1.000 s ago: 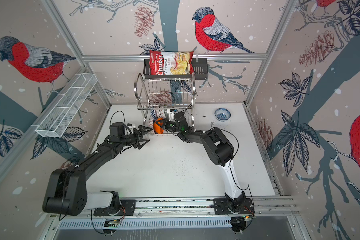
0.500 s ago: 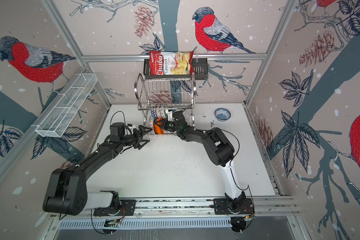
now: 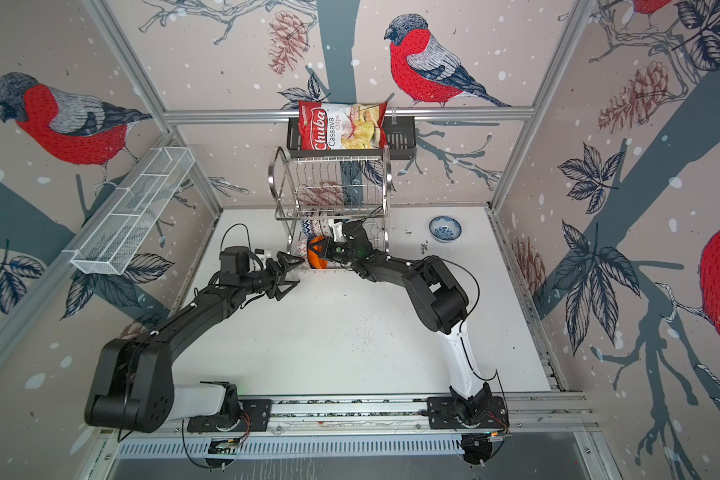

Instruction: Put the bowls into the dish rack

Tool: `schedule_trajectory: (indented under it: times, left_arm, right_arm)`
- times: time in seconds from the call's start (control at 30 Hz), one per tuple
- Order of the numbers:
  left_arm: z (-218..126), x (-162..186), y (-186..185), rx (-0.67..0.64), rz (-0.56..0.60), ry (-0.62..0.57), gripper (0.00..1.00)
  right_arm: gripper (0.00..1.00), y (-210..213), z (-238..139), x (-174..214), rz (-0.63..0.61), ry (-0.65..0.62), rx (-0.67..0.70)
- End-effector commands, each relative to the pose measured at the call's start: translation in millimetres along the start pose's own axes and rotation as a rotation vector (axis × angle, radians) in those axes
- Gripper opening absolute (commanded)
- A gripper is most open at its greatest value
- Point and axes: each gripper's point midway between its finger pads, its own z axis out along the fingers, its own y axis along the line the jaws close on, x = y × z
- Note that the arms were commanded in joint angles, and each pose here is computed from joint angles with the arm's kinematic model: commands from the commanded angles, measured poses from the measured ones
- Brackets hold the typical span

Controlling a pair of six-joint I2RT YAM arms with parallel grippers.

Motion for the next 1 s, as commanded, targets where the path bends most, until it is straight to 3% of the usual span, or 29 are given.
schedule_trajectory:
  times: [0.0,0.43,0.97]
  left_arm:
    - [-0.7,-2.3,-5.1,0.014,0.022,-0.015,0.97]
    - [-0.2,-2.8,-4.6,0.015,0.021,-0.016,0.97]
    - [-1.1,-0.9,-1.4,0.007,0.02,-0.015,0.97]
  right_arm:
    - [0.09,-18.9,-1.6,13.9,0.042,0.045,0.08]
    - [0.2,-12.6,-2.3,8.0,0.046,0.037,0.064]
    - [0.23,-11.0,-7.6,6.3,0.052,0.025,0.063]
